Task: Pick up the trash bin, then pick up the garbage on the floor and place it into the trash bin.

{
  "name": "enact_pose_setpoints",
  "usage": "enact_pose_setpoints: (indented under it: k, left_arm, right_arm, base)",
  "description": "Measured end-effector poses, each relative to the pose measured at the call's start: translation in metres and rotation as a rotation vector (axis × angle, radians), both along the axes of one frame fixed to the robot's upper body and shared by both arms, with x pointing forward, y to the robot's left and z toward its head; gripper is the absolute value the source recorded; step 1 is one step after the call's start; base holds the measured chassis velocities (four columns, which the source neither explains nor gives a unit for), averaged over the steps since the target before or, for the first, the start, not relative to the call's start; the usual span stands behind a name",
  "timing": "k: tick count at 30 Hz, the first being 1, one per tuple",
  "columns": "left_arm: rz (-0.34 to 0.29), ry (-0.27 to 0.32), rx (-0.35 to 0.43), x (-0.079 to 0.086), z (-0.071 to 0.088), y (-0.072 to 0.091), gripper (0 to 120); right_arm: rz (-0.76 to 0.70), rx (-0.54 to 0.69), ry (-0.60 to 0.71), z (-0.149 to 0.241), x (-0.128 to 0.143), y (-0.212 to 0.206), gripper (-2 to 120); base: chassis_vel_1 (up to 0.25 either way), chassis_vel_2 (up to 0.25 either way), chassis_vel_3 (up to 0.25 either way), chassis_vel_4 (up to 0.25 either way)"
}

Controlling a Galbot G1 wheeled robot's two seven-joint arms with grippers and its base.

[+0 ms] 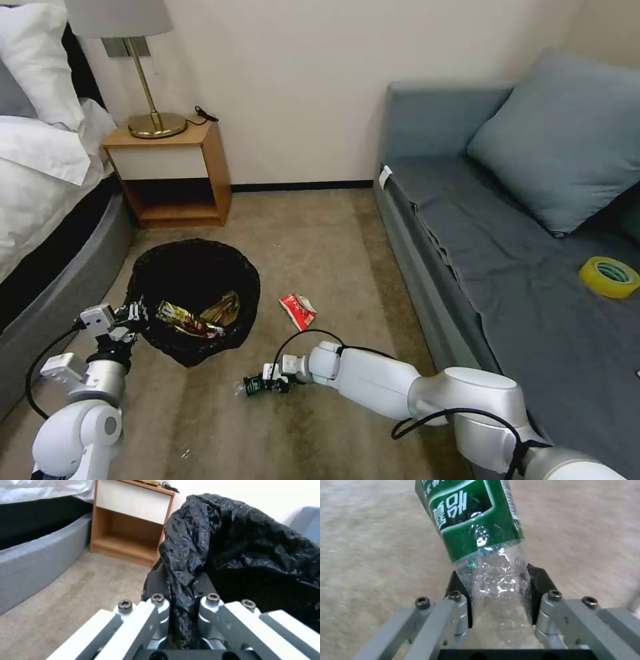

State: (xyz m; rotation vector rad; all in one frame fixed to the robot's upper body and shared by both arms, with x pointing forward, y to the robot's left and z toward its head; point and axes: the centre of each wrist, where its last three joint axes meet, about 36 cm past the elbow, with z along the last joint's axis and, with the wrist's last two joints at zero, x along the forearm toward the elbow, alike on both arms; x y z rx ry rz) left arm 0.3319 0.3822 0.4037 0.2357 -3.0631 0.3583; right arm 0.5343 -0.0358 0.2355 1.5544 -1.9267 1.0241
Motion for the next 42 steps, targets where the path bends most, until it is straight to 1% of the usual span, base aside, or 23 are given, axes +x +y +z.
enact_pose_setpoints:
  k: [8,9,11,12,13,15,16,20,21,22,24,25,26,29,30,31,32,33,34,37,38,42]
  left_arm:
    - [0.018,0.019,0.002,0.000,-0.005,0.012,6]
    - [0.020,0.029,0.000,-0.001,-0.008,0.014,6]
    - [0.021,0.034,0.001,-0.001,-0.008,0.014,6]
    - [0.021,0.034,0.001,-0.001,-0.008,0.014,6]
    - [0.022,0.038,0.002,-0.001,-0.008,0.014,6]
    - [0.022,0.044,0.006,-0.001,-0.008,0.012,6]
    - [0.022,0.044,0.006,-0.001,-0.008,0.012,6]
    - [0.014,0.061,0.001,-0.003,-0.013,0.007,6]
    - [0.014,0.061,0.001,-0.003,-0.013,0.007,6]
    - [0.011,0.071,-0.004,-0.005,-0.016,0.004,6]
    - [0.007,0.078,-0.009,-0.005,-0.017,0.002,6]
    - [0.001,0.082,-0.013,-0.005,-0.018,-0.001,6]
    - [0.001,0.082,-0.013,-0.005,-0.018,-0.001,6]
    - [-0.006,0.092,-0.027,-0.004,-0.022,-0.009,6]
    - [-0.006,0.092,-0.027,-0.004,-0.022,-0.009,6]
    - [-0.007,0.095,-0.031,-0.004,-0.023,-0.010,6]
    - [-0.008,0.102,-0.036,-0.005,-0.025,-0.012,6]
    - [-0.013,0.113,-0.046,-0.006,-0.029,-0.016,6]
    - [-0.013,0.113,-0.046,-0.006,-0.029,-0.016,6]
    - [-0.018,0.123,-0.055,-0.007,-0.031,-0.020,6]
    - [-0.018,0.123,-0.055,-0.007,-0.031,-0.020,6]
    - [-0.028,0.121,-0.058,-0.006,-0.029,-0.025,6]
  right_arm:
    - [-0.113,0.075,-0.023,0.038,0.009,-0.031,25]
    - [-0.183,0.113,-0.041,0.056,0.013,-0.058,25]
    - [-0.225,0.129,-0.064,0.068,0.016,-0.077,25]
    - [-0.225,0.129,-0.064,0.068,0.016,-0.077,25]
    - [-0.257,0.139,-0.088,0.080,0.019,-0.097,25]
    - [-0.304,0.160,-0.144,0.100,0.026,-0.119,25]
    - [-0.304,0.160,-0.144,0.100,0.026,-0.119,25]
    - [-0.347,0.244,-0.242,0.143,0.036,-0.134,25]
    - [-0.347,0.244,-0.242,0.143,0.036,-0.134,25]
    - [-0.361,0.309,-0.267,0.167,0.038,-0.134,25]
    - [-0.373,0.369,-0.279,0.189,0.039,-0.131,25]
    - [-0.370,0.427,-0.284,0.209,0.038,-0.123,25]
    - [-0.370,0.427,-0.284,0.209,0.038,-0.123,25]
    - [-0.325,0.545,-0.280,0.247,0.027,-0.099,25]
    - [-0.325,0.545,-0.280,0.247,0.027,-0.099,25]
    - [-0.310,0.574,-0.271,0.254,0.022,-0.091,25]
    - [-0.292,0.618,-0.253,0.263,0.014,-0.080,25]
    - [-0.270,0.686,-0.212,0.274,-0.001,-0.063,25]
    - [-0.270,0.686,-0.212,0.274,-0.001,-0.063,25]
    - [-0.223,0.780,-0.093,0.280,-0.036,-0.029,25]
    - [-0.223,0.780,-0.093,0.280,-0.036,-0.029,25]
    - [-0.164,0.852,0.044,0.284,-0.072,0.013,25]
  base:
    - [0.000,0.000,0.000,0.000]
    - [0.000,0.000,0.000,0.000]
    - [0.000,0.000,0.000,0.000]
    - [0.000,0.000,0.000,0.000]
    - [0.000,0.000,0.000,0.000]
    - [0.000,0.000,0.000,0.000]
    - [0.000,0.000,0.000,0.000]
    - [0.000,0.000,0.000,0.000]
    - [0.000,0.000,0.000,0.000]
    - [0.000,0.000,0.000,0.000]
    - [0.000,0.000,0.000,0.000]
    - [0.000,0.000,0.000,0.000]
    - [0.000,0.000,0.000,0.000]
    - [0.000,0.000,0.000,0.000]
    - [0.000,0.000,0.000,0.000]
    - [0.000,0.000,0.000,0.000]
    - [0.000,0.000,0.000,0.000]
    - [0.000,0.000,0.000,0.000]
    - [0.000,0.000,0.000,0.000]
    - [0.000,0.000,0.000,0.000]
    - [0.000,0.000,0.000,0.000]
    - [0.000,0.000,0.000,0.000]
